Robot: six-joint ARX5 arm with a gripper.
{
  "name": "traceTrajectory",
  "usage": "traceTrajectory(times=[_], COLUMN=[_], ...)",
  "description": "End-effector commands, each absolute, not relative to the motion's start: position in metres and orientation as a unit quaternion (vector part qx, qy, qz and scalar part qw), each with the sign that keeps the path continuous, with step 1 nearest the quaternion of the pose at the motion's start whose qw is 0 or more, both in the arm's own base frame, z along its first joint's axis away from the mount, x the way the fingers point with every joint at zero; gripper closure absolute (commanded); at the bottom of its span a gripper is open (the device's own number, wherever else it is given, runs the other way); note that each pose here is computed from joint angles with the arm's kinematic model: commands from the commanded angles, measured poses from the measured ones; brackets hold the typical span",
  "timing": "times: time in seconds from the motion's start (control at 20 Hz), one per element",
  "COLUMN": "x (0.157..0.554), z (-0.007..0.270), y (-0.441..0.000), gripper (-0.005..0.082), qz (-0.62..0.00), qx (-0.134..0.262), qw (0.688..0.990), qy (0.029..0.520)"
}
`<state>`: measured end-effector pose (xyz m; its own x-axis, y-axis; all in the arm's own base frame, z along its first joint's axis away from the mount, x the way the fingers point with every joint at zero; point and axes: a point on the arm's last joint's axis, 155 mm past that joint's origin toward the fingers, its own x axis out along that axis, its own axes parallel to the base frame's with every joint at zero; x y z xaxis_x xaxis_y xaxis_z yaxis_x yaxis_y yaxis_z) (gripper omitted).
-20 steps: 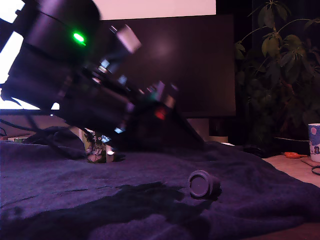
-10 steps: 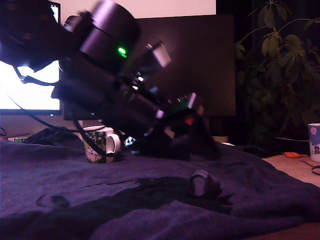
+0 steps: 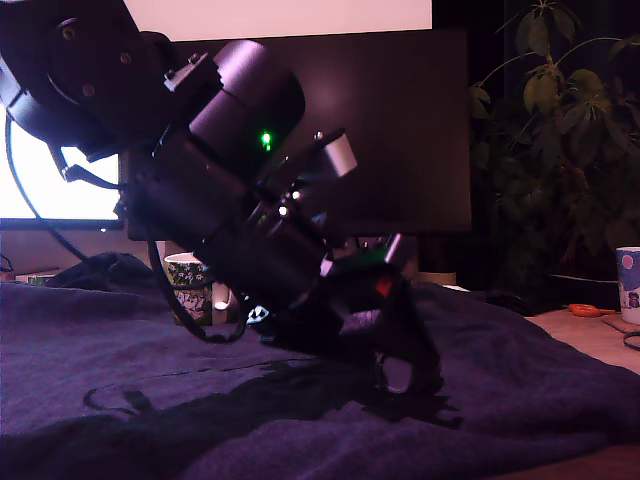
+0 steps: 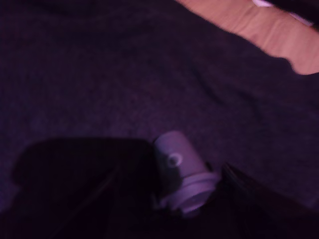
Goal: Pick up the coffee capsules on the table and drop them inside the coffee cup
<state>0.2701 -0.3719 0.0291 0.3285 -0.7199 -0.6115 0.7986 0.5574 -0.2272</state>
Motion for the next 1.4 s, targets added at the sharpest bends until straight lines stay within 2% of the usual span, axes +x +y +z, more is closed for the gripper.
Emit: traceTrajectory(times=[0.0,0.5,0.75,1.0,1.35], x=[0.269,0.274,0.272,0.274,0.277], z=[0.016,0.018,0.006,0.011,0.013], y=[-0.376,-0.382,-0.382,-0.385,-0.385], gripper=[0.0181,0.0190,0.0349,0.0480,0.0491], qz=[-0.467,-0.461,-0.458,-0.462,-0.461], qx=[0.059,0.053,0.059,0.054,0.053], qw=[0.810,0.820,0.818,0.821,0.823], qy=[0.351,0.334,0.344,0.332,0.328])
